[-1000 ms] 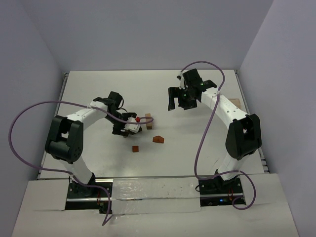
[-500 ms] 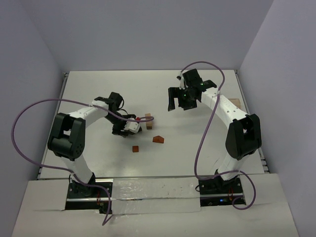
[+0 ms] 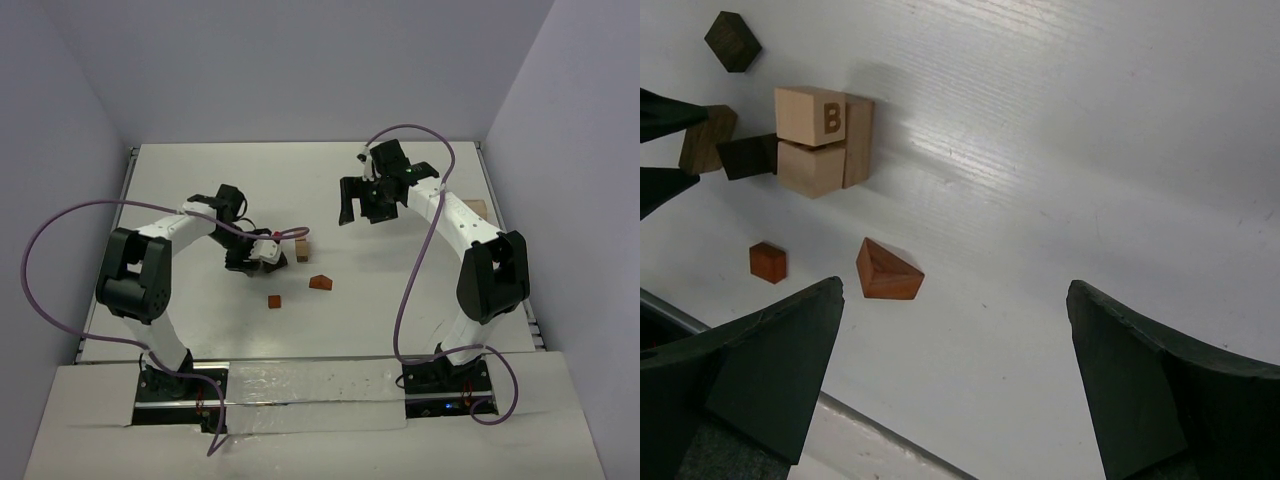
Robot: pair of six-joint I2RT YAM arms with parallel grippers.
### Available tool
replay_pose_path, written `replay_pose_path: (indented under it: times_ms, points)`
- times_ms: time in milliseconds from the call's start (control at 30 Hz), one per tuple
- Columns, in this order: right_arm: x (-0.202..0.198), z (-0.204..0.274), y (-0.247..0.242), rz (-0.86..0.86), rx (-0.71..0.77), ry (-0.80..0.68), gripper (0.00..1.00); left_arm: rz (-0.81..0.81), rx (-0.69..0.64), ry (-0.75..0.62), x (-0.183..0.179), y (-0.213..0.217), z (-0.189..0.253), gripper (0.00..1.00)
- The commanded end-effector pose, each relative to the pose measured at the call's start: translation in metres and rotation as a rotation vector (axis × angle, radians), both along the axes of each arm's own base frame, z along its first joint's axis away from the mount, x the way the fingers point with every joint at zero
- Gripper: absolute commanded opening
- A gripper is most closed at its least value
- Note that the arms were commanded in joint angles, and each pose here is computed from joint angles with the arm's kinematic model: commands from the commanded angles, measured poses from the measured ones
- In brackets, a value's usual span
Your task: Build the wood block tower
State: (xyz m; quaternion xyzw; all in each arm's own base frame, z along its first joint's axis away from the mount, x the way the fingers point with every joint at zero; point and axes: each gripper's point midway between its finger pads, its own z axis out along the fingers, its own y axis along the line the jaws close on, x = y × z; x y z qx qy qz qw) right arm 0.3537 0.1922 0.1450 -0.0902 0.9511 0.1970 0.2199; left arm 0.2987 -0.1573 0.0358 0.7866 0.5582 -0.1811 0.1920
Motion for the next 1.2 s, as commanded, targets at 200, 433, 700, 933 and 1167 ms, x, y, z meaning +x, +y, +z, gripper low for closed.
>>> replay_pose_path:
  times_ms: [200, 433, 700, 933, 1167]
  points:
    - [0.012, 0.091, 0.018, 0.138, 0.145, -0.317, 1.0, 0.222, -0.411, 0.036, -0.009, -0.043, 0.128, 0.05]
    - [-0.019, 0.151, 0.042, 0.41, 0.274, -0.511, 1.0, 0.321, -0.665, 0.16, -0.045, -0.063, 0.205, 0.0]
    - [-0.094, 0.176, 0.084, 0.871, 0.29, -0.715, 1.0, 0.374, -0.82, 0.199, -0.085, -0.063, 0.265, 0.0]
    - [-0.144, 0.186, 0.118, 1.082, 0.299, -0.762, 1.0, 0.366, -0.873, 0.146, -0.113, -0.055, 0.278, 0.0]
    - [-0.168, 0.203, 0.139, 1.147, 0.325, -0.835, 1.0, 0.342, -0.899, 0.13, -0.129, -0.052, 0.282, 0.0]
